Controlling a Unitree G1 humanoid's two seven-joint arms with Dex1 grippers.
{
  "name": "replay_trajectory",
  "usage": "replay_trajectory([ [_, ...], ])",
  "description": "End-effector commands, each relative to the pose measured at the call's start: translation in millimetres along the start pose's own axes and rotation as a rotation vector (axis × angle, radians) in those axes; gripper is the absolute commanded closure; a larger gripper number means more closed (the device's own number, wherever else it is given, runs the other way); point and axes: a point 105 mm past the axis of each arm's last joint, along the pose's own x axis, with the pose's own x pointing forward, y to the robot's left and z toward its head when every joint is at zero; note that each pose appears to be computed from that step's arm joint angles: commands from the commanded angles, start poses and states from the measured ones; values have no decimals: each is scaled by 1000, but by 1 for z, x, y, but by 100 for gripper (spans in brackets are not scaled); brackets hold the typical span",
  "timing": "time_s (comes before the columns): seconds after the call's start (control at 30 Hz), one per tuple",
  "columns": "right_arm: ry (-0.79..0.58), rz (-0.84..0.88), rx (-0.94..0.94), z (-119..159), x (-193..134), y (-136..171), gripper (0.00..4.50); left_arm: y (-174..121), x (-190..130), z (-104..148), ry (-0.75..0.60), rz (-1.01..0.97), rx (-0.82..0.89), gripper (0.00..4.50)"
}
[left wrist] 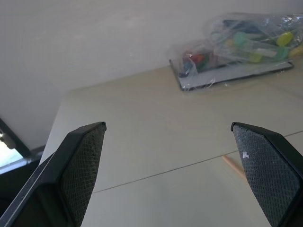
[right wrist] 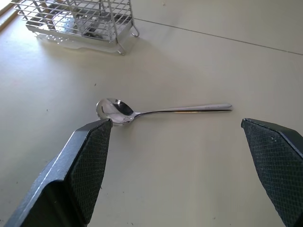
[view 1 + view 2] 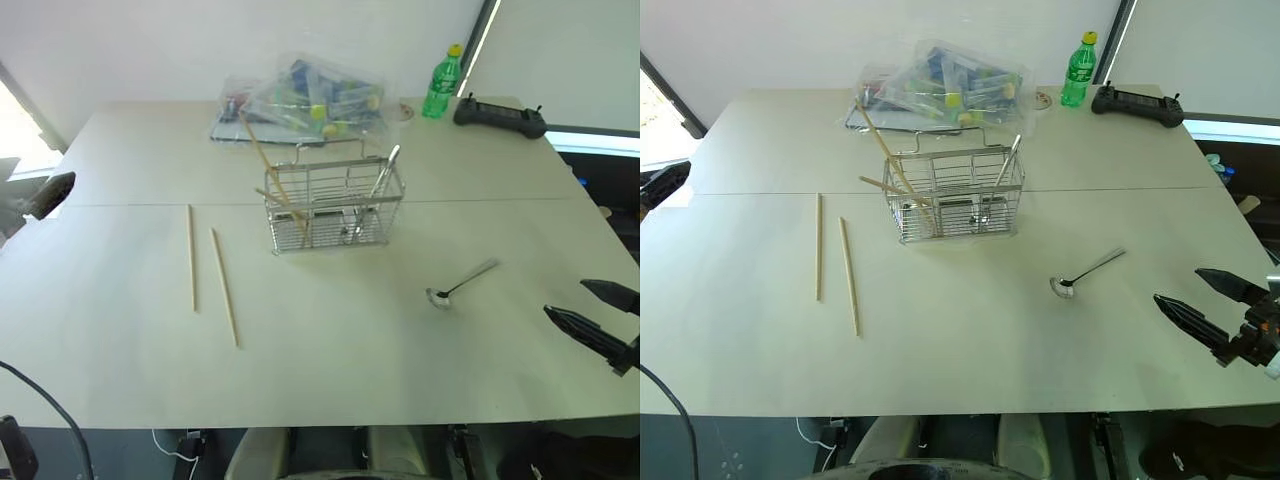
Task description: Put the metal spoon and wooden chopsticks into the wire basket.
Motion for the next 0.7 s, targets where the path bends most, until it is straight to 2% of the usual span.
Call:
replay_trajectory([
  [0.03, -39, -3, -39, 13, -2, 2, 0, -1, -1, 15, -45, -10, 45, 3],
  [0.53, -39, -23, -55, 16, 2, -3, 0, -19, 8, 17, -33, -91, 35, 3],
  [0.7, -37, -27, -81, 22, 5, -10, 0, -39, 12, 25, -43, -181, 48, 3],
])
